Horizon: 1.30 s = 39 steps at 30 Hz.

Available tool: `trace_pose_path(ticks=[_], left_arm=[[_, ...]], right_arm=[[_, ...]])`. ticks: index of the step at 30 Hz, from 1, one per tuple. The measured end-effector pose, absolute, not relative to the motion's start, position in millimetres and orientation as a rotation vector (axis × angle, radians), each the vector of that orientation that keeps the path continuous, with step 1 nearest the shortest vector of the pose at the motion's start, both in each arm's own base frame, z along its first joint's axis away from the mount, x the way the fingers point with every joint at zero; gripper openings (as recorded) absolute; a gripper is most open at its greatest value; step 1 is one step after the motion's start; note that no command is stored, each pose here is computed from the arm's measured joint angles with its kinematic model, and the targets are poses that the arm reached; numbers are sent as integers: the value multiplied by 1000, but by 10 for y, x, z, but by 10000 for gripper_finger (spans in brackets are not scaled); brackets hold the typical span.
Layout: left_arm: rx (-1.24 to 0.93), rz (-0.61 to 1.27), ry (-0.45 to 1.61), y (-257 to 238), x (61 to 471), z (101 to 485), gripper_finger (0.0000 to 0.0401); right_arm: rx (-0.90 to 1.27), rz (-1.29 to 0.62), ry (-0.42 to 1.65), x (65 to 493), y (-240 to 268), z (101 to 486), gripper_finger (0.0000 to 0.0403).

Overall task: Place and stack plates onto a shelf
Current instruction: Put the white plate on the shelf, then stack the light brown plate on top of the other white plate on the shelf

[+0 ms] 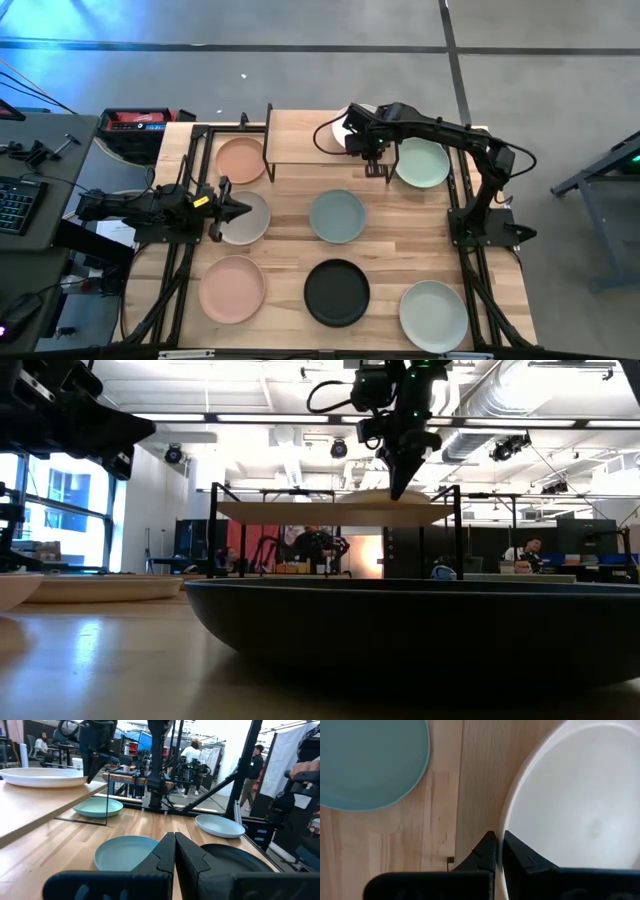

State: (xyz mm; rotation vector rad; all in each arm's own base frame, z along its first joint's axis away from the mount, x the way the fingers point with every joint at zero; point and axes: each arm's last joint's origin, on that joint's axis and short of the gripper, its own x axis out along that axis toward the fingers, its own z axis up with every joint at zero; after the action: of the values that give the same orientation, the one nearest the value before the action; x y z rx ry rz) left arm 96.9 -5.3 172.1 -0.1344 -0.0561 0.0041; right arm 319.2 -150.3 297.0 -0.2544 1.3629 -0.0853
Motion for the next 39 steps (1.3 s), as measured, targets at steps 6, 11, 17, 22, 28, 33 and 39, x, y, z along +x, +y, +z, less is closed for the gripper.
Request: trace_pose_path(ticks=[6,11,17,22,28,33,39], left_arm=[[-135,15,-57,-50,969,1722,0],[-135,17,-58,-49,969,1722,0],[-135,17,-58,-49,969,1722,0],[-160,16,-57,-49,969,1721,0],[-160,16,-57,-49,969,1721,0],[-160,16,-57,-49,969,1721,0],[-160,16,-57,-49,969,1721,0]], right_arm=[[-253,-87,1367,3202,-1508,2953,4],[-259,-95,1365,3207,-1511,2954,36],[-259,-103,1367,3206,-1506,2957,68],[-238,-120,1344,3168,-1466,3060,77],[-208,-172,1250,3205,-1454,3299,78],[-175,-239,1203,3188,-1539,3408,78],[-56,-327,1200,3110,-1728,3379,78]])
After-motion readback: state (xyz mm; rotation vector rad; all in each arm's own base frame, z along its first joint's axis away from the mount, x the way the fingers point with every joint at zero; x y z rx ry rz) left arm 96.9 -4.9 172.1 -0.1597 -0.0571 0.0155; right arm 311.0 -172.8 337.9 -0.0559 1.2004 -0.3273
